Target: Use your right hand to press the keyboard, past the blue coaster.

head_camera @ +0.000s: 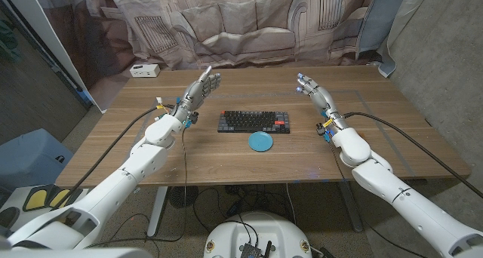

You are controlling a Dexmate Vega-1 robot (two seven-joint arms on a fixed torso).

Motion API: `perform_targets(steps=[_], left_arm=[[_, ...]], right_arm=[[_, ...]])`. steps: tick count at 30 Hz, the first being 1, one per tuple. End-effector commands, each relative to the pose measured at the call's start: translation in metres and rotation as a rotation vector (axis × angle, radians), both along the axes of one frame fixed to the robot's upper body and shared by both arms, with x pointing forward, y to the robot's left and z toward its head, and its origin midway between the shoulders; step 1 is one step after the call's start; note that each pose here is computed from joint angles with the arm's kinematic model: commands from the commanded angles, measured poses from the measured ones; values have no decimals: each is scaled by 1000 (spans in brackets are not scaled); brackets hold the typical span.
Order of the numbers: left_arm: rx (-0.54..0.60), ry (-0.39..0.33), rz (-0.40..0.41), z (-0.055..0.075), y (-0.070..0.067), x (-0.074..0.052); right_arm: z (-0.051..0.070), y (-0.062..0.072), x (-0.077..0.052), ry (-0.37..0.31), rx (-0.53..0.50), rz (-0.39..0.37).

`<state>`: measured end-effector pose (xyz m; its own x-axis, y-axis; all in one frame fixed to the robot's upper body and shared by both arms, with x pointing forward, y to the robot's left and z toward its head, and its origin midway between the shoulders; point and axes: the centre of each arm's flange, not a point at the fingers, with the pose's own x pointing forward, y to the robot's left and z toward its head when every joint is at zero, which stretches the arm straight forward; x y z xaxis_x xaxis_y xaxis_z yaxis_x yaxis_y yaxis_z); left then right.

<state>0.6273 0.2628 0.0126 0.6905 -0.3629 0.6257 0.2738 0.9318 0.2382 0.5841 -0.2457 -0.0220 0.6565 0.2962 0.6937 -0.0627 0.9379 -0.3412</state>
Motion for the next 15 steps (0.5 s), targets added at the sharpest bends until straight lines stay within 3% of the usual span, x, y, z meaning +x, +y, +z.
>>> perform_targets(steps=[1,7,15], left_arm=[[6,-13,-4,4,6,9],[-10,-10,-26,-2,12,11],[-14,3,-28,-6,9,8]], right_arm=[[14,-11,17,37,81,117],[12,-12,23,47,105,163],[4,-26,26,90,159,216]])
